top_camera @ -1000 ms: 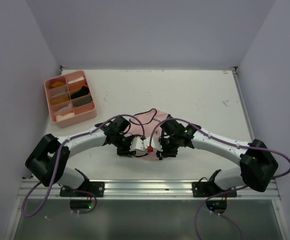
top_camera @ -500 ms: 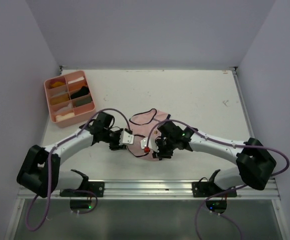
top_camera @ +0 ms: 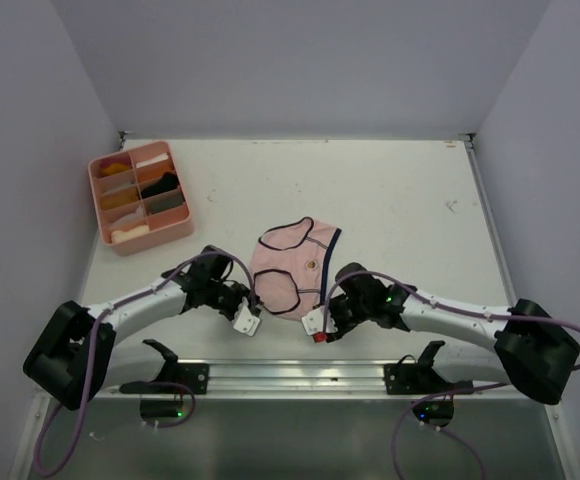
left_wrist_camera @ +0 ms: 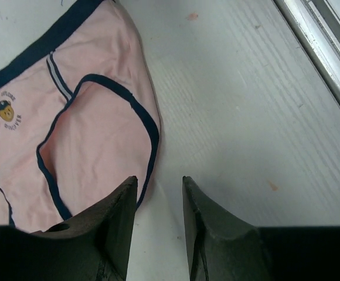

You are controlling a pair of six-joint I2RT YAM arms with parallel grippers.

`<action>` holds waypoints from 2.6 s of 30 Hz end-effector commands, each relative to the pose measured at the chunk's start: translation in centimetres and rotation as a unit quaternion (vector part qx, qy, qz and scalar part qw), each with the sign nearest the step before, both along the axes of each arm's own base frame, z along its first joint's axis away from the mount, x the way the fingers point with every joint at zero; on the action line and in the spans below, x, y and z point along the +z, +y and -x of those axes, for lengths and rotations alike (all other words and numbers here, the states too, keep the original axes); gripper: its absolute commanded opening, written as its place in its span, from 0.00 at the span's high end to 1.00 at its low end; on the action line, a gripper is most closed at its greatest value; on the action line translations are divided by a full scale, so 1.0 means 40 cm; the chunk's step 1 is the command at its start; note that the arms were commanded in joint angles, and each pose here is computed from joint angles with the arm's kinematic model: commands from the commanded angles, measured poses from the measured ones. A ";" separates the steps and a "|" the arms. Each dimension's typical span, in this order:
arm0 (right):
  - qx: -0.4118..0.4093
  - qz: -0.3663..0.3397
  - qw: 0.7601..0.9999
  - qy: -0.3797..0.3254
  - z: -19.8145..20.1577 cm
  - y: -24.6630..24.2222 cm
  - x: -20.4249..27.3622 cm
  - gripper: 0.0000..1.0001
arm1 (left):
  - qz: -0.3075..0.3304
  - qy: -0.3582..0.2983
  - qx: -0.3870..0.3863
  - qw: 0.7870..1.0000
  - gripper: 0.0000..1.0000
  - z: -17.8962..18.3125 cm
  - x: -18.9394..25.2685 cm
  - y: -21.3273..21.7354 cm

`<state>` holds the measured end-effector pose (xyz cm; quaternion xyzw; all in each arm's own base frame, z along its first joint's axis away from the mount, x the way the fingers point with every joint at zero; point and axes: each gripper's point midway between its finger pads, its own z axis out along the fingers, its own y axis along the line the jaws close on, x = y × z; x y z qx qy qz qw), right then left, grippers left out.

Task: Roll the underwear
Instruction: Fold the underwear

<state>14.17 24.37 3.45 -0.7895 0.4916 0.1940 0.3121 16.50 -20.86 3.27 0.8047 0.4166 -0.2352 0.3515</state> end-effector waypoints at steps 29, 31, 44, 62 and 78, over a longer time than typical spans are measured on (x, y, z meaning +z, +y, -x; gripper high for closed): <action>0.113 0.014 0.988 -0.103 -0.028 0.065 -0.038 1.00 | -0.044 -0.094 -0.130 0.986 0.92 -0.031 -0.055 -0.066; 0.106 0.012 0.990 -0.094 -0.023 0.063 -0.030 1.00 | -0.048 -0.086 -0.130 0.987 1.00 -0.024 -0.051 -0.062; 0.071 -0.041 0.996 0.042 0.112 0.036 0.132 1.00 | 0.003 0.035 -0.140 0.989 1.00 0.160 0.091 -0.050; -0.013 -0.087 0.993 0.083 0.089 0.023 0.265 1.00 | 0.042 0.102 -0.061 0.992 1.00 0.090 0.255 -0.108; -0.088 -0.107 0.979 0.152 -0.092 0.011 0.315 1.00 | 0.053 0.169 -0.020 0.984 1.00 -0.085 0.302 -0.126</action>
